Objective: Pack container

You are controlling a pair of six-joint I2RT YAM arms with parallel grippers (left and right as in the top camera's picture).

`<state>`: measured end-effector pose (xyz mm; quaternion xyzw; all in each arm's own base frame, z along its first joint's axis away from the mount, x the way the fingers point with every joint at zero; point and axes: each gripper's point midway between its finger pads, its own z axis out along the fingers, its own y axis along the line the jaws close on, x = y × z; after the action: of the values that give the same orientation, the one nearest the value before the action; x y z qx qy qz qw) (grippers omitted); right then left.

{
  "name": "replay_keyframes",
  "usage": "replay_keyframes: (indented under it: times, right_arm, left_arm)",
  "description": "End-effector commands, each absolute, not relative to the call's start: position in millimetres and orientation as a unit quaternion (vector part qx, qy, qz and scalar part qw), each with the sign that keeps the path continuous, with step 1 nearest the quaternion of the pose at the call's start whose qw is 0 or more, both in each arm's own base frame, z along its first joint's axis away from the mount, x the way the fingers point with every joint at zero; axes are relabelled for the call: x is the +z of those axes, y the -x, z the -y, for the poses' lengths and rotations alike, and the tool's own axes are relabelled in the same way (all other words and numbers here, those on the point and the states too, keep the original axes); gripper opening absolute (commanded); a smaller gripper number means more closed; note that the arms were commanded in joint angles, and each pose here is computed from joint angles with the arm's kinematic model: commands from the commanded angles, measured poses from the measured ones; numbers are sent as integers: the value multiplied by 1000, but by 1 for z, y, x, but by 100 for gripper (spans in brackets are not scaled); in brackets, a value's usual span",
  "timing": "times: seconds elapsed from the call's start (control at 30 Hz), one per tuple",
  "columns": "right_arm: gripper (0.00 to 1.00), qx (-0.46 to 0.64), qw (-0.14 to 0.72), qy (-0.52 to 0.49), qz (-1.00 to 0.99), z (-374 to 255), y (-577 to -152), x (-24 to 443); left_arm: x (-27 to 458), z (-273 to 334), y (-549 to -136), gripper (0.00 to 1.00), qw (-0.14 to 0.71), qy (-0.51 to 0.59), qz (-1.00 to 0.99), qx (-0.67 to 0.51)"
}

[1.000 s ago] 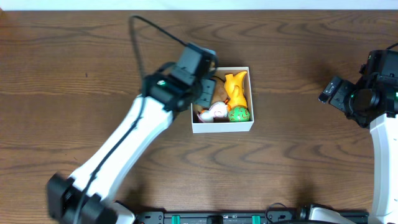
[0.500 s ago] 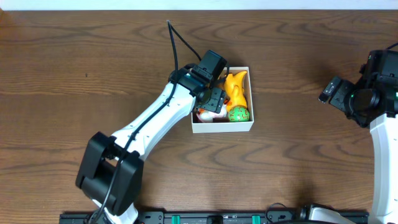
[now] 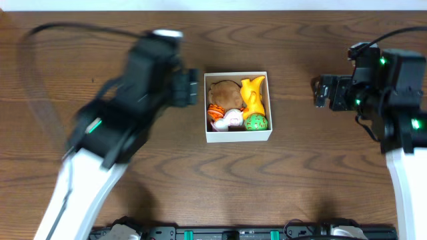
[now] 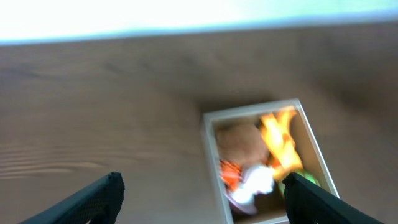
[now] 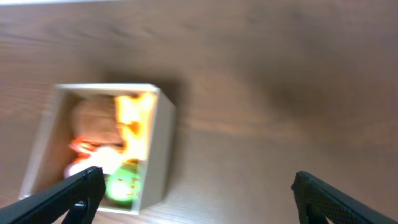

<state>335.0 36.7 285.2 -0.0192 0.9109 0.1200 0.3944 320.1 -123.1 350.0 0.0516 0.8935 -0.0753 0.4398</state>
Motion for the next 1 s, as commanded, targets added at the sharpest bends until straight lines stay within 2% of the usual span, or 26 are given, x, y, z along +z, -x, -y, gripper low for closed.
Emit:
replay_keyframes:
  times: [0.0, 0.13, 0.23, 0.37, 0.6, 0.97]
  right_arm:
    - [99, 146, 471, 106, -864, -62, -308, 337]
    - [99, 133, 541, 124, -821, -62, -274, 380]
    - [99, 120, 588, 139, -788, -61, -241, 407]
    - [99, 110, 637, 147, -749, -61, -202, 433]
    - [99, 103, 668, 150, -722, -60, -164, 444]
    - [99, 109, 637, 146, -749, -60, -158, 424]
  left_arm:
    - [403, 69, -288, 85, 523, 14, -852, -18]
    - [433, 28, -234, 99, 570, 49, -820, -6]
    - [440, 9, -195, 98, 587, 54, -808, -15]
    - [444, -6, -165, 98, 605, 61, -794, -26]
    - [439, -12, -152, 98, 601, 59, -796, -24]
    - [438, -12, -152, 98, 600, 58, -798, -23]
